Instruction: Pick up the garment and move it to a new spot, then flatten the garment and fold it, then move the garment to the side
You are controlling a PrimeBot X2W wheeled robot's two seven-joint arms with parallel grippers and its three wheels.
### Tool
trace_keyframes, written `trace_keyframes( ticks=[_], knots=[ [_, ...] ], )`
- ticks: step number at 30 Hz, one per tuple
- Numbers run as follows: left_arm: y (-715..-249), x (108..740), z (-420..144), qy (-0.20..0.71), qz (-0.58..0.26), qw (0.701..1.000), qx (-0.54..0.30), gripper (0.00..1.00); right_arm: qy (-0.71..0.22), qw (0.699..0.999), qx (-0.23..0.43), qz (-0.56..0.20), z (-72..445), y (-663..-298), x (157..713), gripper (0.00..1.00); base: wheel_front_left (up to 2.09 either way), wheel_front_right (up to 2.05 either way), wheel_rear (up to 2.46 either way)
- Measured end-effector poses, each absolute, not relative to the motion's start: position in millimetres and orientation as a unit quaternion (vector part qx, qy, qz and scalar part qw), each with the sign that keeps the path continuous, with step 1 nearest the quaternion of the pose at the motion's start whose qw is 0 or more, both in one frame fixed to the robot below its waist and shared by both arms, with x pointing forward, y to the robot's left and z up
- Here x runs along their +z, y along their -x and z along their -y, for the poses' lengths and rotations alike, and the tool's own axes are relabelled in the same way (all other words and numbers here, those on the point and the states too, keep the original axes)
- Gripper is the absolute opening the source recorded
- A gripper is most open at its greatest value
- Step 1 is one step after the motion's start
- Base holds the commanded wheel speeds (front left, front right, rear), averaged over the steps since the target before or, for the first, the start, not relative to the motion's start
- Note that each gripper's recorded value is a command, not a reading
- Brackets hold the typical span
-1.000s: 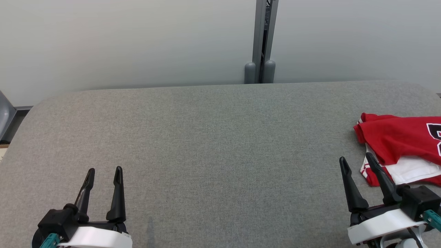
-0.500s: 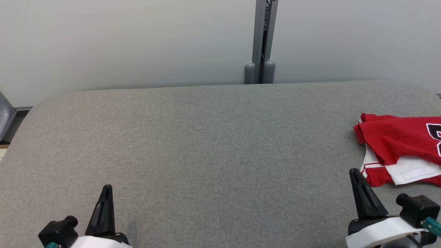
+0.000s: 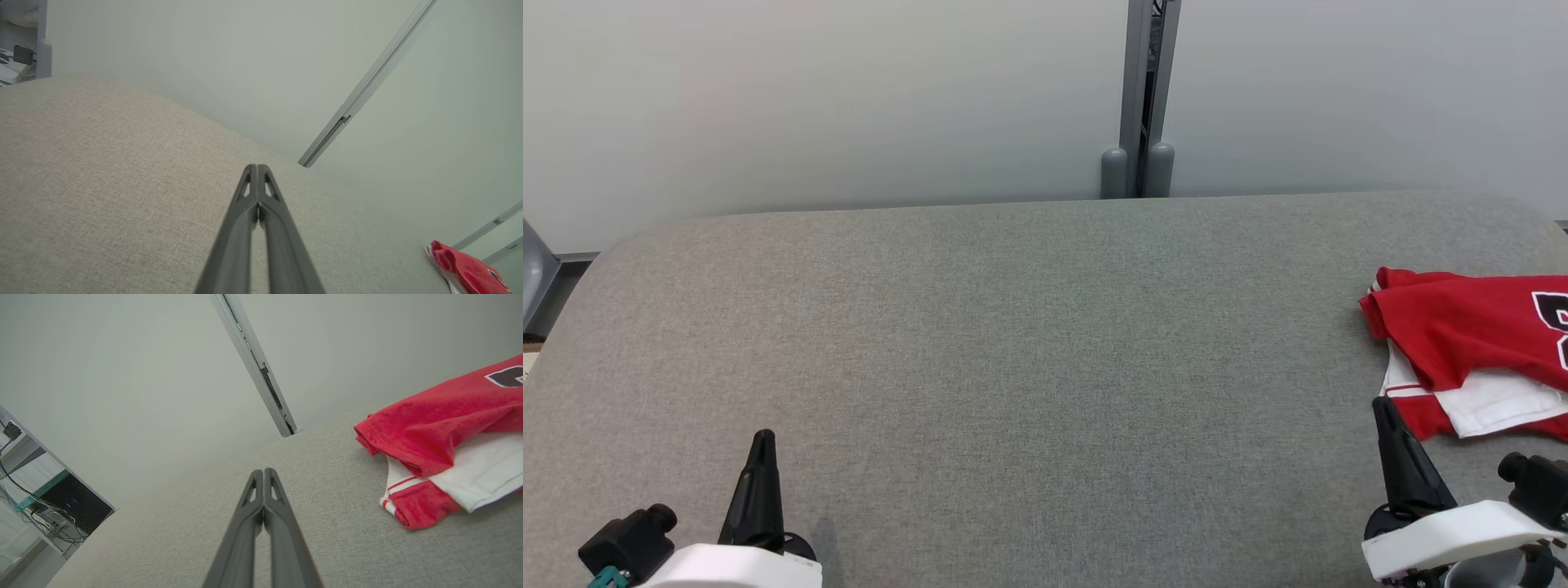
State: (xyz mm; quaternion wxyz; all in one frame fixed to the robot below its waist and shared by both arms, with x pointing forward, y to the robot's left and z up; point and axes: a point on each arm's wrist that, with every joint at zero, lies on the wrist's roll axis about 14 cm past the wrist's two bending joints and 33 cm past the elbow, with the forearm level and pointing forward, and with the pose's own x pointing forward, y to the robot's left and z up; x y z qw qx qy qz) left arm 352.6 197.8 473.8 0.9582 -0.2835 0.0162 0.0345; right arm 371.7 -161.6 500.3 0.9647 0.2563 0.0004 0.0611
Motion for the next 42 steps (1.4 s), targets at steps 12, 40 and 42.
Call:
trace_keyframes(
  ticks=[12, 40, 42],
  knots=[
    [-357.7, 475.4, -201.1, 0.362, -0.018, 0.931, 0.044, 0.0, -0.34, 0.94, 0.039, -0.008, 170.8, -376.3, 500.1, 0.0, 0.0, 0.0, 0.0],
    [-369.5, 482.4, -202.5, 0.513, -0.018, 0.857, 0.043, 0.0, -0.498, 0.867, 0.007, -0.018, 184.4, -381.9, 498.7, 0.0, 0.0, 0.0, 0.0],
    [-370.4, 483.2, -202.4, 0.521, -0.017, 0.852, 0.042, 0.0, -0.507, 0.862, 0.006, -0.017, 185.2, -382.2, 498.9, 0.0, 0.0, 0.0, 0.0]
  ],
)
